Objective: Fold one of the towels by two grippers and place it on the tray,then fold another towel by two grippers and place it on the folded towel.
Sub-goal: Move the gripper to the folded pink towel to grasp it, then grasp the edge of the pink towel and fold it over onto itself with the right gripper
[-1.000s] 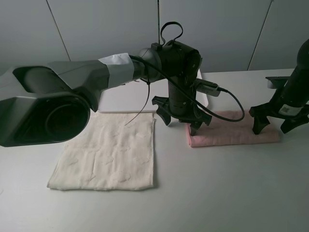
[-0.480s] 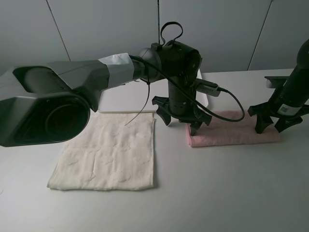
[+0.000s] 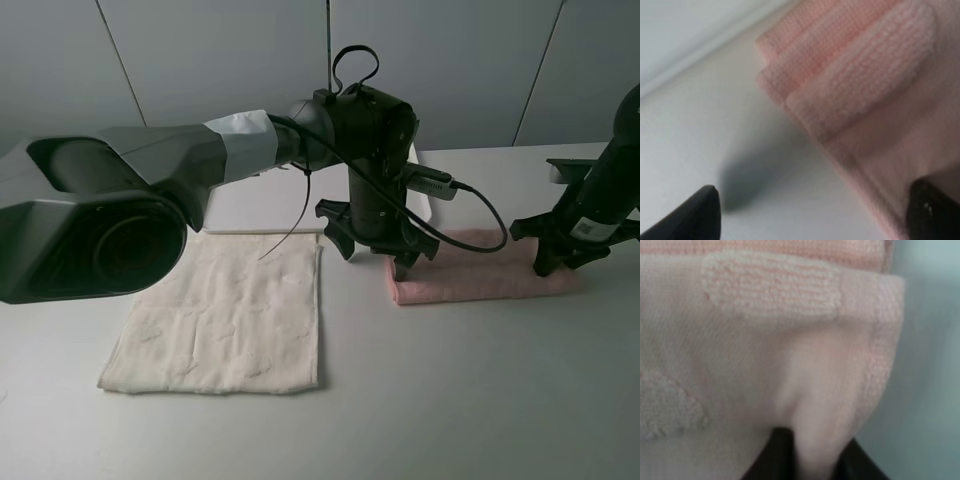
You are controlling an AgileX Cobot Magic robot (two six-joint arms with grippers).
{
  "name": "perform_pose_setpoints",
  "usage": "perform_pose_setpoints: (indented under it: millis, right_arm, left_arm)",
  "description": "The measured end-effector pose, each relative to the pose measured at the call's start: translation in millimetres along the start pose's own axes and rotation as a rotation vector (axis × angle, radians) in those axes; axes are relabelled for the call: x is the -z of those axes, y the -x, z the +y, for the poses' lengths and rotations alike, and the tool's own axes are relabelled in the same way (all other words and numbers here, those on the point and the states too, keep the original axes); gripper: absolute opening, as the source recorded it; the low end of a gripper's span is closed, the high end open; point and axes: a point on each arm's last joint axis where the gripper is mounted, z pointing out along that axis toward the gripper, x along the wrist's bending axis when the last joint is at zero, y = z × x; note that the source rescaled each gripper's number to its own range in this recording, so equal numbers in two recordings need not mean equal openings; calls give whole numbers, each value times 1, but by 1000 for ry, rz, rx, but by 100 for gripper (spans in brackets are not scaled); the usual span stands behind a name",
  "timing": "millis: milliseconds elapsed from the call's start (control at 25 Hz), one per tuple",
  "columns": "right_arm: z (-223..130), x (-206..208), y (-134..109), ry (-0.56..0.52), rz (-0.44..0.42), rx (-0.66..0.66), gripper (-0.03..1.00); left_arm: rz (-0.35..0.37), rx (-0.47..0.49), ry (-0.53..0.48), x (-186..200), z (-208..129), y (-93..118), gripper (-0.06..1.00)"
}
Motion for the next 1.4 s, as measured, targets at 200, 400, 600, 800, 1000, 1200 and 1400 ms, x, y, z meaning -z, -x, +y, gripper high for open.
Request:
perform_pose_setpoints:
  millis: [200, 400, 600, 800, 1000, 1200, 1400]
  right_arm:
    - [0, 0, 0, -2, 2, 18, 3]
    - [-2, 4, -2, -10, 17, 51, 3]
    - [-5, 21, -5, 1, 43, 39, 3]
    - [-8, 48, -10, 46, 71, 20, 3]
    - [-12, 62, -18, 49, 161, -46, 3]
    - [-14, 65, -30, 27, 296, -94, 3]
    - [-12, 70, -44, 34, 460, -96, 3]
  left_arm:
    - [-2, 0, -1, 0, 0, 0, 96]
    - [-4, -1, -1, 0, 0, 0, 96]
    - [-4, -6, -1, 0, 0, 0, 96]
    - [-3, -20, -2, 0, 0, 0, 96]
    - [-3, -24, -2, 0, 0, 0, 96]
    - [-3, -24, -5, 0, 0, 0, 96]
    - [-2, -26, -7, 0, -1, 0, 96]
